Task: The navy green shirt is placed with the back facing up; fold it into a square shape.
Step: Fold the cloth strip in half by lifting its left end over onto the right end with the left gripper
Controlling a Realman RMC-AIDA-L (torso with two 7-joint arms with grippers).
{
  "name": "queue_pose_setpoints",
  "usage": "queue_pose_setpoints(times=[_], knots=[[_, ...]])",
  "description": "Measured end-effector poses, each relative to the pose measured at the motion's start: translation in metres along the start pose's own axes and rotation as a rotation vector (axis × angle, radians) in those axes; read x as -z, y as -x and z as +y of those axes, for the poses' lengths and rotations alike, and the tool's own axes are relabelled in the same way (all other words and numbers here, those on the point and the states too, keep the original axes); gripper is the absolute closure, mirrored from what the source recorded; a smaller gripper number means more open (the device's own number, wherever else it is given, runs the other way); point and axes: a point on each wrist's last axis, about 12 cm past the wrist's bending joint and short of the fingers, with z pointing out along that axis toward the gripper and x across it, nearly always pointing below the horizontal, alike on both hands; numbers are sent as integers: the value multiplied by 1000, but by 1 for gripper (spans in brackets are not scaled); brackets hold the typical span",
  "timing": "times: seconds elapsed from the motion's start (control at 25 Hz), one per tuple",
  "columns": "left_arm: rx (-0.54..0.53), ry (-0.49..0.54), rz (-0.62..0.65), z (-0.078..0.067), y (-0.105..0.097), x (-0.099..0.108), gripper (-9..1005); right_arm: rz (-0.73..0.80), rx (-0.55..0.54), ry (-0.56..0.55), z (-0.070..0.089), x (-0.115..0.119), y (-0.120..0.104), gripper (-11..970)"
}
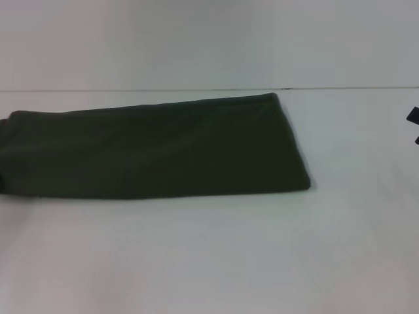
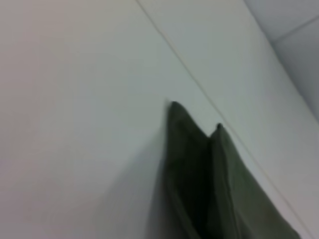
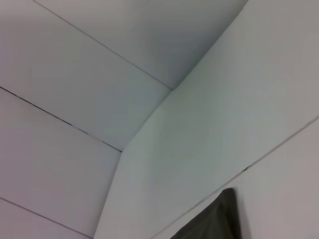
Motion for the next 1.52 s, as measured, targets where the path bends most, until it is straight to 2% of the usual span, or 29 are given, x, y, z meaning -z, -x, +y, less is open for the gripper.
queue_pose_setpoints(times=[0.08, 0.2, 0.32, 0.36, 0.4, 0.44, 0.48, 0.56, 0.72, 0.8, 1.0, 1.08, 1.24, 1.32, 1.52], knots=[[-5, 15, -5, 2, 1, 1, 952, 1, 0, 3, 1, -1, 0, 30], [-20, 1, -2, -2, 3, 1, 952, 3, -2, 5, 1, -2, -1, 30], [-35, -64, 12, -16, 4, 1, 952, 5, -4, 4, 1, -2, -1, 30], [-40, -109, 20, -25, 5, 1, 952, 5, -4, 4, 1, -2, -1, 30], [-40, -109, 20, -25, 5, 1, 952, 5, -4, 4, 1, -2, -1, 30], [-45, -155, 28, -35, 6, 1, 952, 5, -4, 5, 1, -2, -1, 30], [-60, -254, 52, -58, 9, 0, 952, 5, -3, 6, 1, -2, 0, 30], [-84, -340, 93, -85, 13, -3, 952, 7, -3, 9, 1, -2, -1, 30], [-150, -441, 177, -132, 15, -17, 953, 8, -1, 13, 2, -3, -2, 30], [-193, -483, 224, -158, 9, -29, 953, 8, -1, 14, 2, -4, -3, 30], [-303, -518, 311, -206, -24, -63, 953, 8, -3, 14, 2, -6, -4, 29], [-352, -522, 322, -219, -40, -75, 953, 10, 0, 16, 3, -7, -3, 29], [-440, -533, 329, -236, -67, -93, 953, 18, 4, 20, 5, -10, -3, 29], [-495, -526, 343, -245, -87, -104, 953, 20, 5, 21, 6, -11, -3, 28], [-642, -450, 405, -260, -131, -133, 953, 27, 3, 25, 6, -14, -4, 28]])
